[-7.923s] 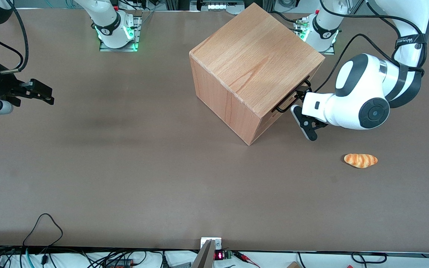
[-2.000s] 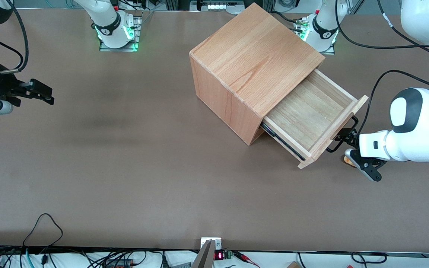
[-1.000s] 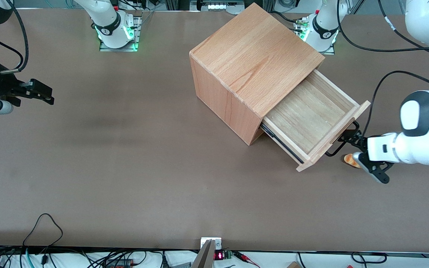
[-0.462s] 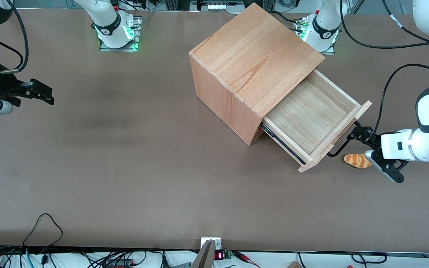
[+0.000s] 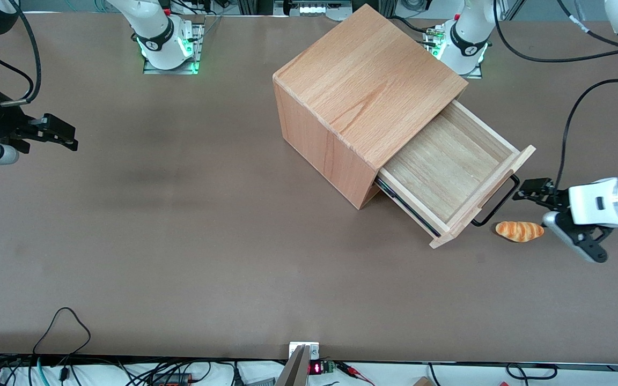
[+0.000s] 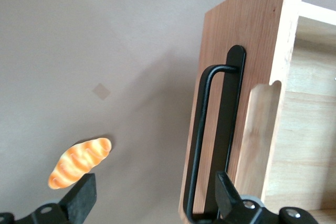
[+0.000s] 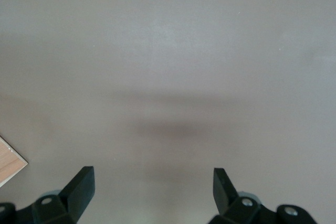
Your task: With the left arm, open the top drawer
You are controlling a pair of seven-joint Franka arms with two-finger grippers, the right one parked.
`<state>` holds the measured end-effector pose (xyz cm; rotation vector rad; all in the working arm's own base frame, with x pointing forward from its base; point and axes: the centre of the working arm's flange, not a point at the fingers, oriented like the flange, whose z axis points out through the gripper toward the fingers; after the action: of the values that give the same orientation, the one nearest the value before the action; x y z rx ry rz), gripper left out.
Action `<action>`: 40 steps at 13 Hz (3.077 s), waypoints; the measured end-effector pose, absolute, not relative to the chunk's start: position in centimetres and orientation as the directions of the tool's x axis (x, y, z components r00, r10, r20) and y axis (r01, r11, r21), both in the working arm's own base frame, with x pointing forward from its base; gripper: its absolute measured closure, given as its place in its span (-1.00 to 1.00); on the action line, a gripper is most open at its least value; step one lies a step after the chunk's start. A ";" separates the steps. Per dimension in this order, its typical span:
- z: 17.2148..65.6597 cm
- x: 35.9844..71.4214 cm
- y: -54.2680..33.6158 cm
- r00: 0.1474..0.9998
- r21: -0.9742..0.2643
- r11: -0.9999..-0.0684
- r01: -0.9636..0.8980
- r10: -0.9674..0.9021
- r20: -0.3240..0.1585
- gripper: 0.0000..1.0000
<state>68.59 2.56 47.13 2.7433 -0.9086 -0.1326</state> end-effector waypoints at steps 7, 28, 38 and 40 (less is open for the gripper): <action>53.4 66.6 7.5 0.894 0.204 -0.874 -0.442 -0.446 0.025 -1.00; 63.9 57.4 3.2 0.997 0.034 -0.997 0.071 0.072 0.017 -1.00; 63.5 54.4 3.1 0.989 0.046 -0.991 0.127 0.130 0.071 -1.00; 63.5 54.5 2.8 0.989 0.029 -0.992 0.120 0.122 0.077 -1.00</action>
<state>54.48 2.84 63.53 3.1089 0.1897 0.1232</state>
